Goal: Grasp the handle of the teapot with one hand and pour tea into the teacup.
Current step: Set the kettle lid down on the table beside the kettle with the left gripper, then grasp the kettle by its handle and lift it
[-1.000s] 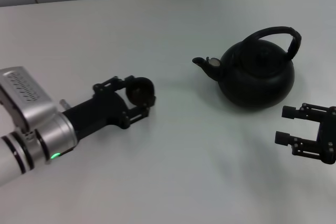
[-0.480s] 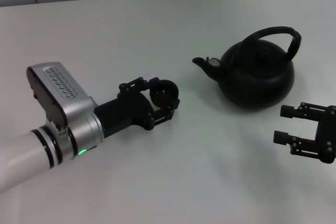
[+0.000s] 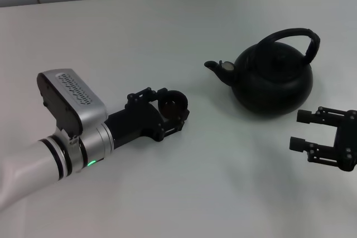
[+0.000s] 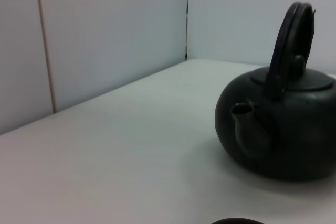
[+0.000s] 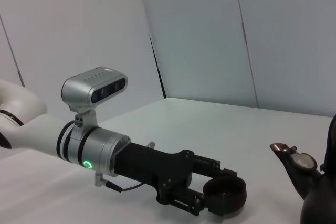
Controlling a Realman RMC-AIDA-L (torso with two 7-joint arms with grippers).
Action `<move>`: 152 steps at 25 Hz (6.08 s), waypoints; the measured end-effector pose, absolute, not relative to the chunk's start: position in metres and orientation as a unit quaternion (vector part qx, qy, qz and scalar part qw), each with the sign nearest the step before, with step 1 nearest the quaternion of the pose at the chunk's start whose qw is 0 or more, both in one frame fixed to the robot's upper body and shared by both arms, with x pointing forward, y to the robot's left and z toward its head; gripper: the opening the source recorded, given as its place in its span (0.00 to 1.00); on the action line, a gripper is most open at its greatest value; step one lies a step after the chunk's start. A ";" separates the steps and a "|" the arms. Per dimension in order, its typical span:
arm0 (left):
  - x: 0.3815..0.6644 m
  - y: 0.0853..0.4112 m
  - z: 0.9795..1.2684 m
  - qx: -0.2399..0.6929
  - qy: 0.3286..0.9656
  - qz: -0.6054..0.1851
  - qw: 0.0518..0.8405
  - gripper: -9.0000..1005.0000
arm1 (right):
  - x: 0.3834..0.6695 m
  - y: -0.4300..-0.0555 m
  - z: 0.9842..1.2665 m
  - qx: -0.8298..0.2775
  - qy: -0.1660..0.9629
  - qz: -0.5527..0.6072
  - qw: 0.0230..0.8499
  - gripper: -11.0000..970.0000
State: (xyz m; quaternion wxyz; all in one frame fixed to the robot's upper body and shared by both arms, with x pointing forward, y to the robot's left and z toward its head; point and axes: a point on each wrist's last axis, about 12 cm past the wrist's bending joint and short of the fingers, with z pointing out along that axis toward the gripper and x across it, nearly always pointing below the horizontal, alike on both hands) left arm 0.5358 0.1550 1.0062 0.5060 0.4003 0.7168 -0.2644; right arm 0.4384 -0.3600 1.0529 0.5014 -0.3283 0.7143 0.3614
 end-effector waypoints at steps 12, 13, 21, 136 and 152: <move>0.532 0.152 1.003 0.405 0.719 -0.265 0.499 0.80 | 0.438 -0.361 1.053 -0.328 0.715 0.361 0.501 0.69; 0.532 0.152 1.003 0.405 0.719 -0.265 0.498 0.80 | 0.438 -0.361 1.053 -0.328 0.715 0.361 0.501 0.69; 0.533 0.151 1.002 0.395 0.727 -0.262 0.496 0.83 | 0.438 -0.361 1.053 -0.327 0.716 0.360 0.501 0.69; 0.443 0.318 1.026 0.372 0.672 -0.330 0.549 0.86 | 0.473 -0.296 1.003 -0.089 0.683 0.037 0.724 0.69; 0.444 0.321 1.027 0.364 0.673 -0.325 0.556 0.86 | 0.477 -0.295 1.003 -0.077 0.687 0.045 0.721 0.28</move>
